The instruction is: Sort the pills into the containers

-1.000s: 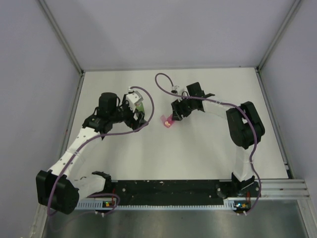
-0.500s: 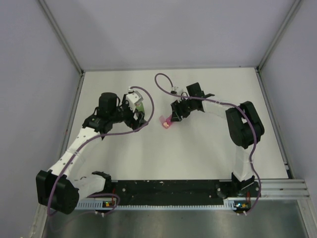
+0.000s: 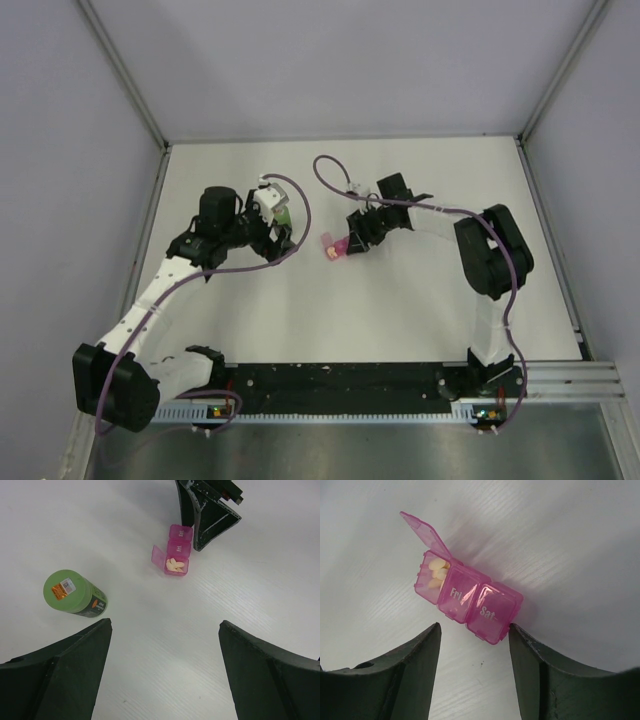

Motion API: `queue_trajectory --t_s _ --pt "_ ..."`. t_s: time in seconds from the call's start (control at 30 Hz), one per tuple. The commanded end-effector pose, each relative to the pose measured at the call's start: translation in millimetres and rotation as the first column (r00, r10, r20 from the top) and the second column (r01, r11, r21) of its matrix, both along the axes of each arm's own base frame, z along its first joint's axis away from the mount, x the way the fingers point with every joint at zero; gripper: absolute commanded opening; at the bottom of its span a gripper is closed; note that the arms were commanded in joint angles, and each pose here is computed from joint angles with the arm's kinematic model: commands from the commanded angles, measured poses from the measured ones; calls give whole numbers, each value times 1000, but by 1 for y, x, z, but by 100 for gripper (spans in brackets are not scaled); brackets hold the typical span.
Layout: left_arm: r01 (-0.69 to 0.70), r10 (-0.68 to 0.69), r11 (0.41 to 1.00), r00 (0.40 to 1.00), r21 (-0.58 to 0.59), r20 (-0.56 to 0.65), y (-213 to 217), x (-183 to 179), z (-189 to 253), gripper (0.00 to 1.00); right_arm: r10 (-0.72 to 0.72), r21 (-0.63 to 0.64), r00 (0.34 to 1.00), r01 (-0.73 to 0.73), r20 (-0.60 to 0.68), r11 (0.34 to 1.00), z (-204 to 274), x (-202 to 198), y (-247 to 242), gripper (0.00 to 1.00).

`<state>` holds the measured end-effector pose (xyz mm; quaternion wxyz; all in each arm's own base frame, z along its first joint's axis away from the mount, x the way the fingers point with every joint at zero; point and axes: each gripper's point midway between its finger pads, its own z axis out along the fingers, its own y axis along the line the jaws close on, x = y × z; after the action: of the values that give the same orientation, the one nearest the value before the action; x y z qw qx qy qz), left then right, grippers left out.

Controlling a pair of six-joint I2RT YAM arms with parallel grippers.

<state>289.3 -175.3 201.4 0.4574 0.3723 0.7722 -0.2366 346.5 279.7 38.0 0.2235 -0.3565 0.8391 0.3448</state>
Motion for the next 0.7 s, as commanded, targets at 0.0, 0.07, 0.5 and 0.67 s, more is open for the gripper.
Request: queue_trajectory --t_s 0.0,0.07,0.5,0.67 --pt "6 -6 1000 999 9 31 2 1 1 93 25 54 999 -27 32 998 19 -3 9 56" --pt "5 -5 1000 999 13 32 2 1 1 93 33 62 999 -35 35 997 21 -5 12 56" --pt "2 -3 1000 999 29 34 5 -1 -2 93 94 54 995 -95 28 994 20 -35 29 56" --pt "7 -8 999 999 38 38 6 -2 -2 93 109 37 992 -111 59 993 25 -41 31 57"
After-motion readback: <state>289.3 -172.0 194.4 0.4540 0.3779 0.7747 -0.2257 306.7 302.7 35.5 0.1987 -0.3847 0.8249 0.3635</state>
